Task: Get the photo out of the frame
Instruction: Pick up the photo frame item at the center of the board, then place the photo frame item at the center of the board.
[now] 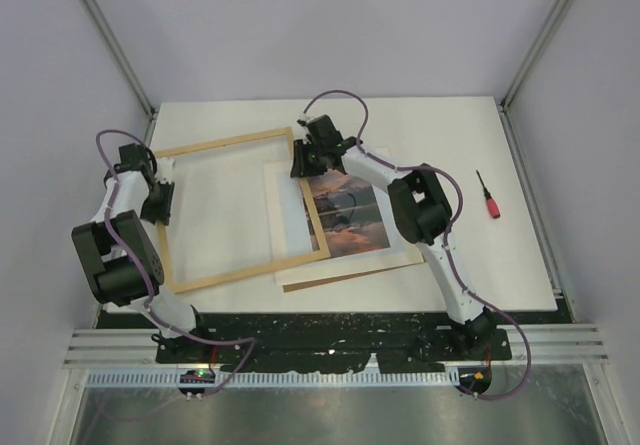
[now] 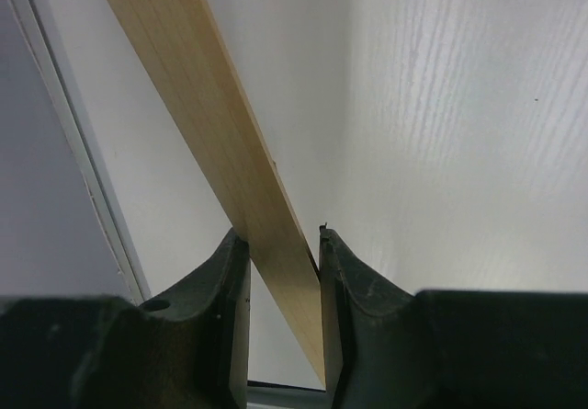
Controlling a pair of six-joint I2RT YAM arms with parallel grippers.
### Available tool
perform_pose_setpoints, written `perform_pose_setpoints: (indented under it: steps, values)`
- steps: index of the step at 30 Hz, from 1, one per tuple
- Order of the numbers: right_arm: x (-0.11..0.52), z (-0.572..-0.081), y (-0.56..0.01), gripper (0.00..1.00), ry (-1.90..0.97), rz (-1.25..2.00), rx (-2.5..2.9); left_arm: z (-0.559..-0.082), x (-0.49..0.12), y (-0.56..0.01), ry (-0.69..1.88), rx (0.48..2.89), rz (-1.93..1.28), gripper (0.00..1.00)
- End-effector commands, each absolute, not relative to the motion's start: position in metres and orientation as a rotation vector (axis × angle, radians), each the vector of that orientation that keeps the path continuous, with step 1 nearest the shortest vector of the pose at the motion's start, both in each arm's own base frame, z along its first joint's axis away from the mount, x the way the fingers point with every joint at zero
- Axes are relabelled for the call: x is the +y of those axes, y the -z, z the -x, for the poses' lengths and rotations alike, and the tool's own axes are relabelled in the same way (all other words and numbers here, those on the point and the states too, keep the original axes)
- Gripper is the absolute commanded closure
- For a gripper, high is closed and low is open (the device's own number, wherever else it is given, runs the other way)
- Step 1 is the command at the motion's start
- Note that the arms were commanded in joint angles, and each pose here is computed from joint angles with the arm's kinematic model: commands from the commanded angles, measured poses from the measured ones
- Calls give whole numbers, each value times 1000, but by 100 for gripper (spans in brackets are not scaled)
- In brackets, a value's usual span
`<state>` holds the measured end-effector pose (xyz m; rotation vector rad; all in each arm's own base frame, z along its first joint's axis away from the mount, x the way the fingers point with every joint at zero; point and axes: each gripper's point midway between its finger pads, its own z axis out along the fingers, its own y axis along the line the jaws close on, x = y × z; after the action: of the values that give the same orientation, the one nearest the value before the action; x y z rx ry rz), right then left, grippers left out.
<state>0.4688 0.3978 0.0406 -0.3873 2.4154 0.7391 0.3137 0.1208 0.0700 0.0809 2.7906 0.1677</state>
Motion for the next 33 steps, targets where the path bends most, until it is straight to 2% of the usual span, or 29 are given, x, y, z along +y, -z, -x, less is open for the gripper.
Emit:
perform_pose_setpoints:
  steps: [1,6,10,17,26,33]
  values:
    - [502,-382,-80,57,-1158,808,2246,-352,93,-76,-13,2685,-265,97]
    - [495,-373,-82,37,-1123,871,2255,-367,113,-76,-107,2726,-231,97]
    - [469,-372,-68,25,-1015,899,2298,-373,125,-72,-173,2767,-210,97]
    - [417,-384,-48,19,-802,851,2377,-373,147,-70,-326,2804,-191,98]
    - [352,-421,-30,13,-738,686,2458,-371,165,-67,-453,2836,-160,100]
    - [362,-430,-51,12,-870,679,2418,-376,172,-71,-464,2845,-125,100]
